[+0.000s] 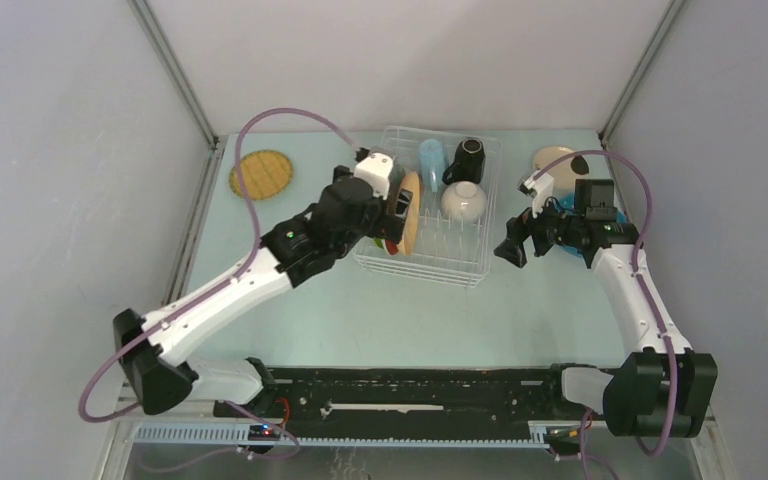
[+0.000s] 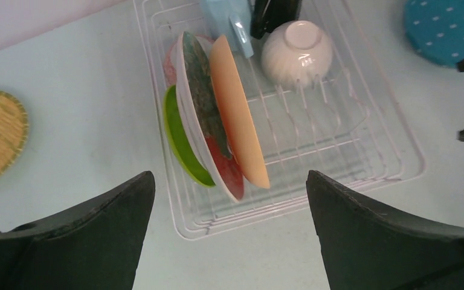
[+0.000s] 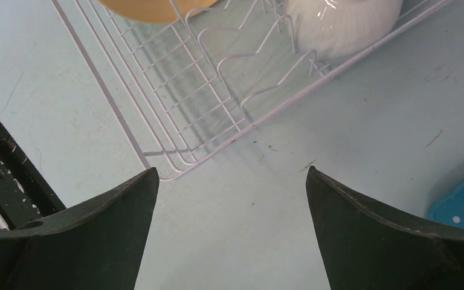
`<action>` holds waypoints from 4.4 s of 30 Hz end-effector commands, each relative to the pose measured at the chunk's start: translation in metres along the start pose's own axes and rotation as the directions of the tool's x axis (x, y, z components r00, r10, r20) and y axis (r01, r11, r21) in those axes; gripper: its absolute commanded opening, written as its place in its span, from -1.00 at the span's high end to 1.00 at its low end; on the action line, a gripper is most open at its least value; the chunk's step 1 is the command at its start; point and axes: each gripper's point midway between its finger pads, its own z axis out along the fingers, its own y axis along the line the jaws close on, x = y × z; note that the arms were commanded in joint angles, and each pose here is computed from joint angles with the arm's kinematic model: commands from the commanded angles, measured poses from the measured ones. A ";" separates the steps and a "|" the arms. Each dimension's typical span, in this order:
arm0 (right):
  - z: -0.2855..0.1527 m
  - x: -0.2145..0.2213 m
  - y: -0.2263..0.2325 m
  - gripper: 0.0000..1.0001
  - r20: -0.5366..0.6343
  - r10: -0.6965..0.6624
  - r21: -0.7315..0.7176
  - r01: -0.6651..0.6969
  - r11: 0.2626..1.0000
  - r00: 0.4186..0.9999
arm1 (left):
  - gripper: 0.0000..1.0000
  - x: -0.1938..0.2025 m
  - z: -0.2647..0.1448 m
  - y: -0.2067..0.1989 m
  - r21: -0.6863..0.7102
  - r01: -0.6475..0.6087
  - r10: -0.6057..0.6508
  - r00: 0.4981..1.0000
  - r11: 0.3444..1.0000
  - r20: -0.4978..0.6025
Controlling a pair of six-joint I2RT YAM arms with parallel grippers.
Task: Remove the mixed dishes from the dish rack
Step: Place the plate at the center of the board, then pick up the plate from the dish rack.
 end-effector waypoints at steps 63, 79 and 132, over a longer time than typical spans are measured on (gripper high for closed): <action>0.008 0.010 -0.012 -1.00 -0.065 -0.021 0.040 0.023 0.999 0.998 | -1.00 -0.021 0.087 -0.003 -0.152 -0.351 0.330 0.933 0.924 -0.145; 0.009 0.011 -0.012 -0.99 -0.070 -0.021 0.039 0.024 0.999 0.997 | -1.00 -0.020 0.089 -0.004 -0.150 -0.358 0.337 0.930 0.922 -0.146; 0.011 0.016 -0.014 -1.00 -0.087 -0.017 0.039 0.020 0.999 0.996 | 0.58 0.023 0.150 0.013 -0.338 -0.451 0.373 0.887 0.826 -0.271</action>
